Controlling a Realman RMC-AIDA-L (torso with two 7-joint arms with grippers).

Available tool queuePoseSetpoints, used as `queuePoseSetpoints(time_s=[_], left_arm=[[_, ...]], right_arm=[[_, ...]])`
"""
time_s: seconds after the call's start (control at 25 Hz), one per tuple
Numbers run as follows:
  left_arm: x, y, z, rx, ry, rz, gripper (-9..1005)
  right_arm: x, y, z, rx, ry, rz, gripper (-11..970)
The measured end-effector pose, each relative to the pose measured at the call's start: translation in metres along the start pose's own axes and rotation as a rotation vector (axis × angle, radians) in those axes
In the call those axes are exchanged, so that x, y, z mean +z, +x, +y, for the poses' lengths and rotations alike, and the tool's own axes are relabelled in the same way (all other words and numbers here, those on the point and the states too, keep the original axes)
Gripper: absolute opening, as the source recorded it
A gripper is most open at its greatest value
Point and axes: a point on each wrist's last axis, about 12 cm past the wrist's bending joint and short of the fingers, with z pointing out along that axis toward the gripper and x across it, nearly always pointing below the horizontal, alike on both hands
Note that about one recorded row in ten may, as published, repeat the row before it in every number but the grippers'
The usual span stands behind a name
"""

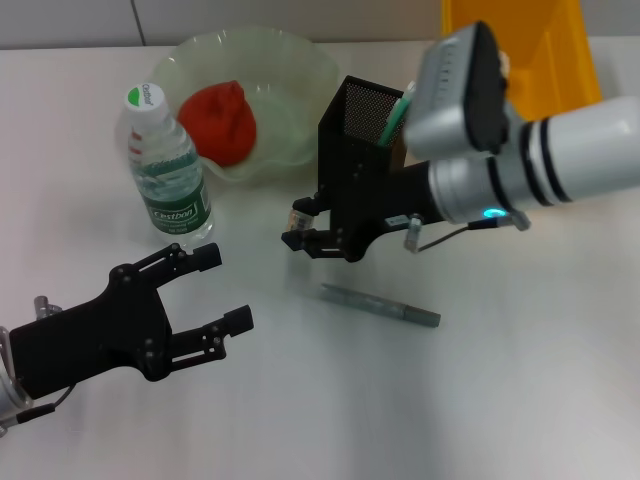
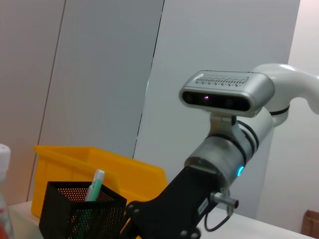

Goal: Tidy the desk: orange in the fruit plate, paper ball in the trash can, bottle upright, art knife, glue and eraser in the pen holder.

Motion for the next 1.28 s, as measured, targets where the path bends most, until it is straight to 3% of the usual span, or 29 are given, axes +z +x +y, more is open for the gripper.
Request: queuePoseSetpoints(time_s=[0.72,1.28], left_arm=[[-0.004,0.0,0.001,0.01,-0.008,0.006,840],[-0.008,-0.002,0.003,0.016,-0.007,0.01,840]], right_arm=[[-0.049,0.047,0.012,0.042,-0.064,-0.332,388],[-0.066,0.071,0.022,0.04,-0.034,-0.517,388]])
